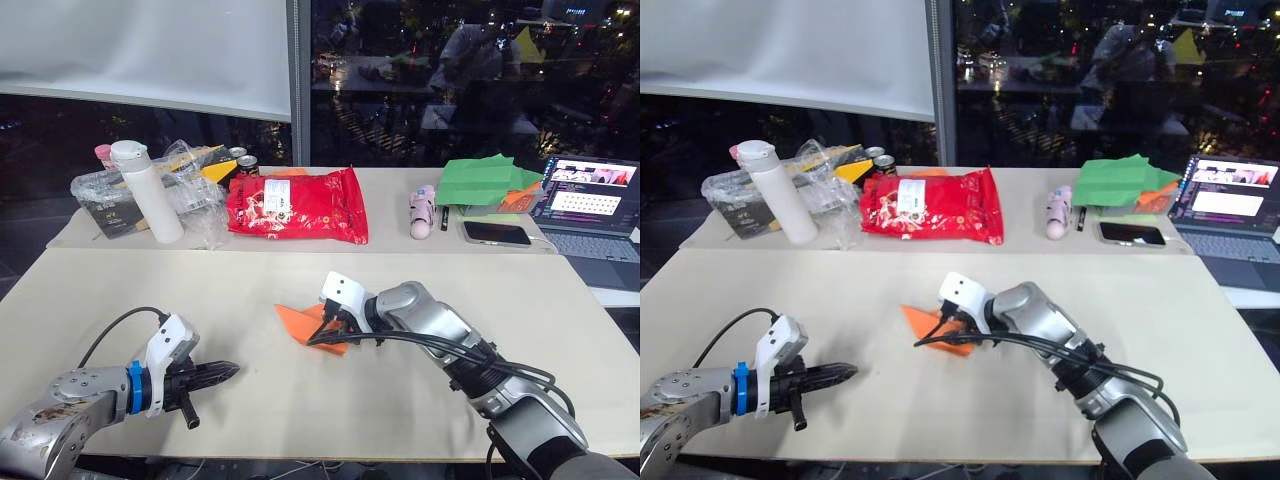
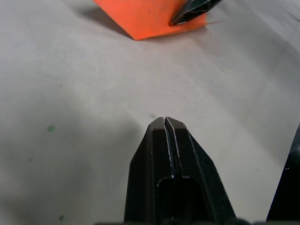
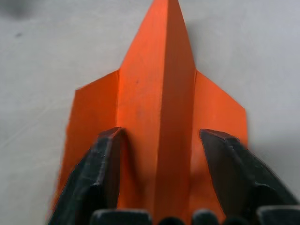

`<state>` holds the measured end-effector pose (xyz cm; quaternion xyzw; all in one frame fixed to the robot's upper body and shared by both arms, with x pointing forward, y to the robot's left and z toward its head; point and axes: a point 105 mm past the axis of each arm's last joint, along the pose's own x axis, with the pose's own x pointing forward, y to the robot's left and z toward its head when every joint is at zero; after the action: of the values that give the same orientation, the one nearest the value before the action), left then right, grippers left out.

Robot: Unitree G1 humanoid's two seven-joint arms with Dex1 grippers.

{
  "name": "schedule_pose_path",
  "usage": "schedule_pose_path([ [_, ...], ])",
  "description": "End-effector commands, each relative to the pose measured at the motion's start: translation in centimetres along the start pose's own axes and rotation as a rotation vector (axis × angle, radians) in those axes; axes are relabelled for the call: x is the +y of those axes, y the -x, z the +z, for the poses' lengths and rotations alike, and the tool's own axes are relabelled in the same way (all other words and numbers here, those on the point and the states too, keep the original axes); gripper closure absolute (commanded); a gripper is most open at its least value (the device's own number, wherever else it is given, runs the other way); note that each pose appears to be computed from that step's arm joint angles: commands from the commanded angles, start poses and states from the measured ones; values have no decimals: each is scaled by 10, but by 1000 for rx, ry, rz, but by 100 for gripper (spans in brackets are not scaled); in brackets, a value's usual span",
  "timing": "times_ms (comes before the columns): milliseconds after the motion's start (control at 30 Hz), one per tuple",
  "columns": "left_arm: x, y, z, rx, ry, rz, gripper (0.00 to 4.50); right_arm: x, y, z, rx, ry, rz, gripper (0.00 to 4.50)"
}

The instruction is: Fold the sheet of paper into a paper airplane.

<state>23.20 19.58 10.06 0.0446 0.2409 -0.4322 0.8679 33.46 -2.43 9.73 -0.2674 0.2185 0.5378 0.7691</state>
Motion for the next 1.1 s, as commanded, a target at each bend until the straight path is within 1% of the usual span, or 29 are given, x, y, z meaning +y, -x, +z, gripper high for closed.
schedule_pose_path([
  [33,1,1,13,-33,-61,-5,450,-4,12,14,-57,19,-26,345],
  [133,4,0,15,-38,-67,-3,450,-10,21,11,-69,-12,-50,448],
  [200,6,-1,16,-40,-69,-4,450,-20,32,11,-94,-67,-80,448],
  [333,7,-8,17,-54,-67,-16,450,-59,65,-3,-106,-193,-221,448],
  [367,6,-12,17,-56,-67,-21,450,-76,76,-12,-94,-230,-294,448],
  [400,5,-17,17,-60,-64,-32,450,-101,94,-25,-88,-290,-411,448],
  [467,2,-25,17,-64,-65,-54,450,-142,134,-50,-93,-408,-622,448],
  [533,0,-31,18,-69,-64,-68,450,-168,167,-72,-97,-481,-788,448],
  [600,0,-36,19,-74,-65,-75,450,-185,193,-89,-129,-558,-933,448],
  [667,-1,-40,21,-87,-88,-85,450,-193,210,-107,-131,-631,-1035,448],
  [700,-2,-42,25,-109,-93,-94,450,-195,217,-117,-124,-660,-1084,448],
  [800,-4,-46,29,-135,-102,-100,450,-196,226,-133,-84,-676,-1157,448],
  [933,-6,-47,25,-134,-95,-104,450,-189,223,-148,-65,-760,-1114,448],
  [1100,-9,-49,29,-177,-124,-111,450,-182,220,-159,-24,-758,-1072,448],
])
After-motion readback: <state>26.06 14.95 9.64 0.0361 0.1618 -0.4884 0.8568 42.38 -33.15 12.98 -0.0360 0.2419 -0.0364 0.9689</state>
